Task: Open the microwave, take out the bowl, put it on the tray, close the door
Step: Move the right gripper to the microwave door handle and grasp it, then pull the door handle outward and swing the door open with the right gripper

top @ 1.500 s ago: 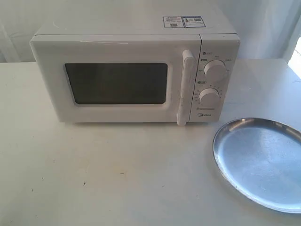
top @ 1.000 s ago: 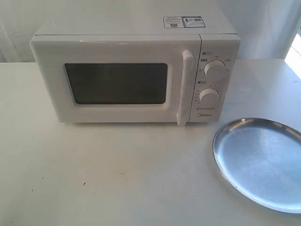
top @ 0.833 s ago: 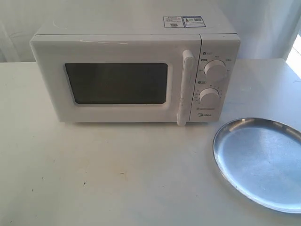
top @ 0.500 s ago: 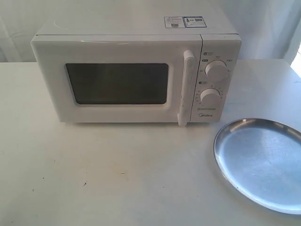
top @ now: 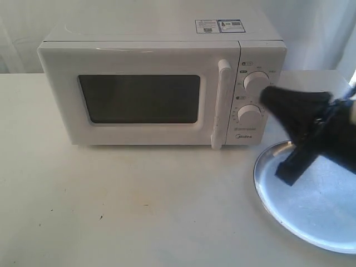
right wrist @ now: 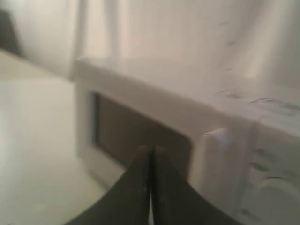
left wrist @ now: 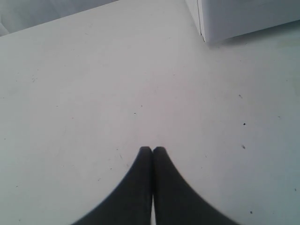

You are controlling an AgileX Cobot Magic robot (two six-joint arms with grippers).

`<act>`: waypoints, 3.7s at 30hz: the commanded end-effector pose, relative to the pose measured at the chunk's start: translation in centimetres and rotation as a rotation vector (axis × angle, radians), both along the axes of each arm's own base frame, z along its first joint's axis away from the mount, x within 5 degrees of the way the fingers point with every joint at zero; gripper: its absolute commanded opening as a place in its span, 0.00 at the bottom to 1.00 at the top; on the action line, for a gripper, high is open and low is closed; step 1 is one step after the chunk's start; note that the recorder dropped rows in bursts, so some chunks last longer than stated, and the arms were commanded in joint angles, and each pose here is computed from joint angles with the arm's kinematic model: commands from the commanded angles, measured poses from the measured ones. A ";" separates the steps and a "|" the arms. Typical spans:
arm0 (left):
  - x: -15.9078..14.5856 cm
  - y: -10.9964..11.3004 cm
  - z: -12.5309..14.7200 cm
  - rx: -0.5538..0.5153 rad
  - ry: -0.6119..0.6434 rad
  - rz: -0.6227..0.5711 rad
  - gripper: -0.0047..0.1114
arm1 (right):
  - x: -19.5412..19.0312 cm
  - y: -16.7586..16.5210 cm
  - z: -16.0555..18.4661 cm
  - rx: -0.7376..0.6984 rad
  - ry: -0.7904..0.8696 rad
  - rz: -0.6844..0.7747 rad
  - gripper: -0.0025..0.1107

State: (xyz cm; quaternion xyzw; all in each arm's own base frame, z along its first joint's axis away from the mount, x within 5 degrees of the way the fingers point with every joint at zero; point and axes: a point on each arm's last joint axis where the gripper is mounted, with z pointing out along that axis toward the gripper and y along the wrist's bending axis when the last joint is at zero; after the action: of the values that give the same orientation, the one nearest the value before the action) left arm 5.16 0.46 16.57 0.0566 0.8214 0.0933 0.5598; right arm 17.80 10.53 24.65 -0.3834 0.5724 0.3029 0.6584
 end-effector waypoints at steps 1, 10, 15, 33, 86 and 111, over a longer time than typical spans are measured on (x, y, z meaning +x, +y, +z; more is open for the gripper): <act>0.0 0.0 0.1 -0.012 -0.003 0.000 0.04 | 3.4 2.4 -3.7 -0.153 0.081 0.335 0.02; 0.0 0.0 0.1 -0.012 -0.003 0.000 0.04 | 9.6 2.6 -9.0 -0.193 0.214 0.355 0.02; 0.0 0.0 0.1 -0.012 -0.003 0.000 0.04 | 10.9 2.8 -8.9 -0.169 0.230 0.337 0.02; 0.0 0.0 0.1 -0.012 -0.003 0.000 0.04 | 11.8 2.8 -6.2 -0.154 0.161 0.154 0.60; 0.0 0.0 0.1 -0.012 -0.003 0.000 0.04 | 8.8 7.5 -1.9 -0.399 0.183 0.435 0.44; 0.0 0.0 0.1 -0.012 -0.003 0.000 0.04 | -3.9 3.0 13.3 -0.279 -0.117 0.420 0.16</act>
State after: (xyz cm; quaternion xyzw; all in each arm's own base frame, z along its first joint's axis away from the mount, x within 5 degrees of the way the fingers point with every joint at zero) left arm 5.16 0.46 16.57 0.0566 0.8214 0.0933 0.5598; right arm 14.23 13.99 36.95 -0.5990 0.4874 0.3886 0.5026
